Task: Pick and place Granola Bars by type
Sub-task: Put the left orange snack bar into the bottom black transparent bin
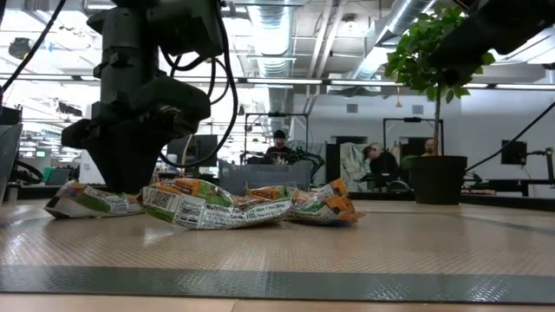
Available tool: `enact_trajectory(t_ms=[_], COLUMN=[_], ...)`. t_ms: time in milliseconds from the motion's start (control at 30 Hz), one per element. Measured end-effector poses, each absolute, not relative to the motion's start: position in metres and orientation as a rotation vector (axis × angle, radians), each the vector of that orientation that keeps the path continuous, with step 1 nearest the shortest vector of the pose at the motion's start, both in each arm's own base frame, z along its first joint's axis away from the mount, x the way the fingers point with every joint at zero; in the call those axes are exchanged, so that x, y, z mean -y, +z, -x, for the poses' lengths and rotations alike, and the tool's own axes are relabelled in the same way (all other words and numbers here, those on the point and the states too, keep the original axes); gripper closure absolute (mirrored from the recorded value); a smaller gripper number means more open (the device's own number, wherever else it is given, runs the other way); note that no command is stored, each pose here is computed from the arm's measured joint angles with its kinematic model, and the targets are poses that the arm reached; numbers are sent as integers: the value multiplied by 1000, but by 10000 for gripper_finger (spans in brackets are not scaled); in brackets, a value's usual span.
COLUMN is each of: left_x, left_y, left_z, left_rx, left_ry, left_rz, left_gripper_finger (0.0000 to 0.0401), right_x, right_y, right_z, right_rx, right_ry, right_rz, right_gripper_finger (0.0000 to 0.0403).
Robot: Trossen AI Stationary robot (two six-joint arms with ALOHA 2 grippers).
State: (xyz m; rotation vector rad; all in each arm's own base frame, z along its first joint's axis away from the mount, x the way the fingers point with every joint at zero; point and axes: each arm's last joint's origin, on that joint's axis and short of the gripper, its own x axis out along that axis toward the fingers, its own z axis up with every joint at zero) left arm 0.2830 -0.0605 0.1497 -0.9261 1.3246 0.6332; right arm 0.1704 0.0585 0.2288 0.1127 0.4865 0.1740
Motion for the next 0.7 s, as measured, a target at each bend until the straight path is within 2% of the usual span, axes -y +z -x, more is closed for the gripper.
enact_trajectory(t_ms=[133, 433, 700], left_x=[61, 62, 68], left_y=[150, 167, 212], left_z=[-283, -288, -298], left_rx=[-1323, -1360, -1484], left_ry=[640, 603, 428], left_rz=[940, 900, 791], left_gripper_finger=[301, 394, 400], right_x=[-59, -58, -58], right_y=[229, 229, 229], right_z=[-170, -170, -171], right_rx=[-488, -486, -483], right_ry=[174, 169, 170], right_rz=[-113, -112, -112], right_gripper_finger=[276, 277, 280])
